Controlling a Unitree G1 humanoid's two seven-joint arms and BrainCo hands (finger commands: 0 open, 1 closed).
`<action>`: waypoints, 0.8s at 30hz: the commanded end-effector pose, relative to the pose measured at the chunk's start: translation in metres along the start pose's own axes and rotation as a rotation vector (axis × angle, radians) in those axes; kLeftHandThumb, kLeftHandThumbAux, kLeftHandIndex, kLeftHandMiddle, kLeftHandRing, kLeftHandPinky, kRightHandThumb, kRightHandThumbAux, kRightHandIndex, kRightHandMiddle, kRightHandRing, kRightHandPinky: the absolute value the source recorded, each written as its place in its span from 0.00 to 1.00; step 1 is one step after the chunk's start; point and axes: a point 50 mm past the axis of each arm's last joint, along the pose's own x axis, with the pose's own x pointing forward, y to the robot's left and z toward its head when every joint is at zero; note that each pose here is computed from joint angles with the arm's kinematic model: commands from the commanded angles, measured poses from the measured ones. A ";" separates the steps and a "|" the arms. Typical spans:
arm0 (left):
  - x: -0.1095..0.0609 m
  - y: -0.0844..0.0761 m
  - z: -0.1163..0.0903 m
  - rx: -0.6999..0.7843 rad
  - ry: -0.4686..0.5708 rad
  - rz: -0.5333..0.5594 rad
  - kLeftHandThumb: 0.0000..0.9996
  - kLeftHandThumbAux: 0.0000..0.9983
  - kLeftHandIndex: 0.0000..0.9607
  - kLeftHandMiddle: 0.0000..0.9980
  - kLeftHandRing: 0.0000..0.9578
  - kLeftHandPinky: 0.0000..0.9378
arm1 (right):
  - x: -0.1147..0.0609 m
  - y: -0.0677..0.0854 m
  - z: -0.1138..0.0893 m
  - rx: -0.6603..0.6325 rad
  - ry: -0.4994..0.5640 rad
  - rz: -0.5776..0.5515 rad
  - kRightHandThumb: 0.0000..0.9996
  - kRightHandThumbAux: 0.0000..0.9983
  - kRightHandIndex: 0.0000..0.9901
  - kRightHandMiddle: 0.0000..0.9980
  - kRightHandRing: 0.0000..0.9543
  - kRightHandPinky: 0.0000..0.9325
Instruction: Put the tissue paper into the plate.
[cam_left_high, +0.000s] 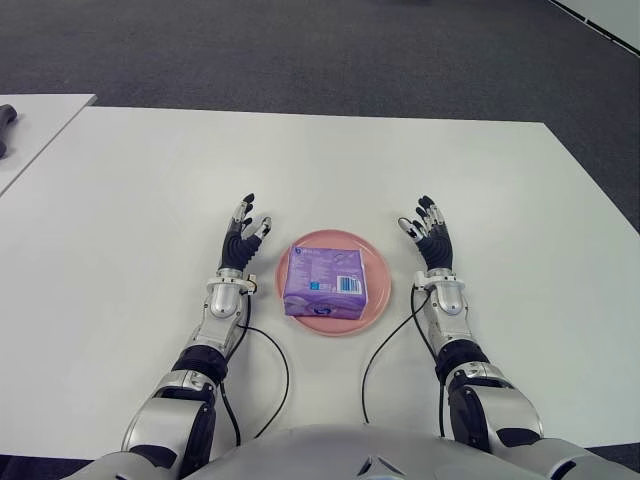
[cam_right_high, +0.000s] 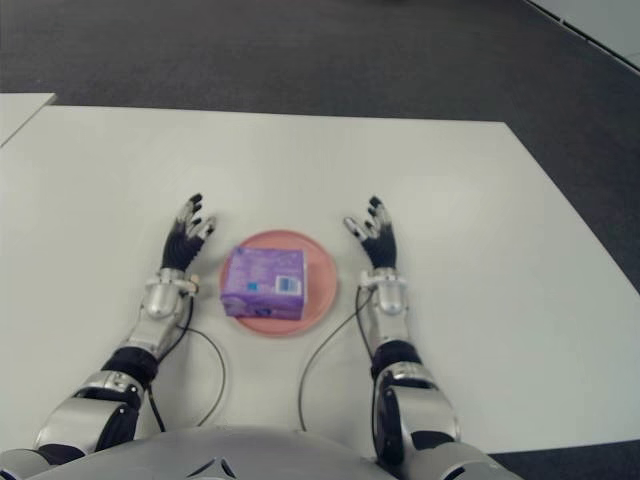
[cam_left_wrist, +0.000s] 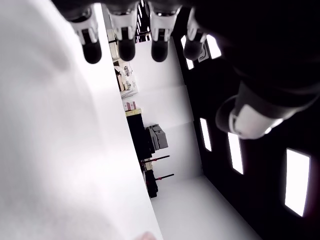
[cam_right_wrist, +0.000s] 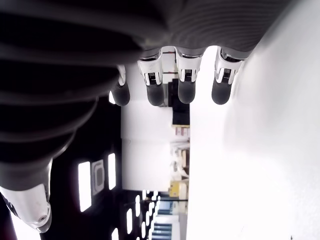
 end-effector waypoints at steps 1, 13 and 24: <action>-0.009 0.001 -0.013 0.021 0.067 -0.015 0.00 0.58 0.00 0.00 0.00 0.00 | -0.029 -0.004 -0.038 0.009 0.196 -0.022 0.12 0.61 0.02 0.05 0.04 0.08; -0.010 0.001 -0.012 0.037 0.060 -0.022 0.00 0.58 0.00 0.00 0.00 0.00 | -0.029 -0.003 -0.038 0.009 0.195 -0.022 0.12 0.61 0.02 0.05 0.04 0.08; -0.014 0.000 -0.011 0.057 0.044 -0.045 0.00 0.54 0.00 0.00 0.00 0.00 | -0.030 -0.004 -0.038 0.009 0.192 -0.022 0.12 0.61 0.02 0.05 0.04 0.08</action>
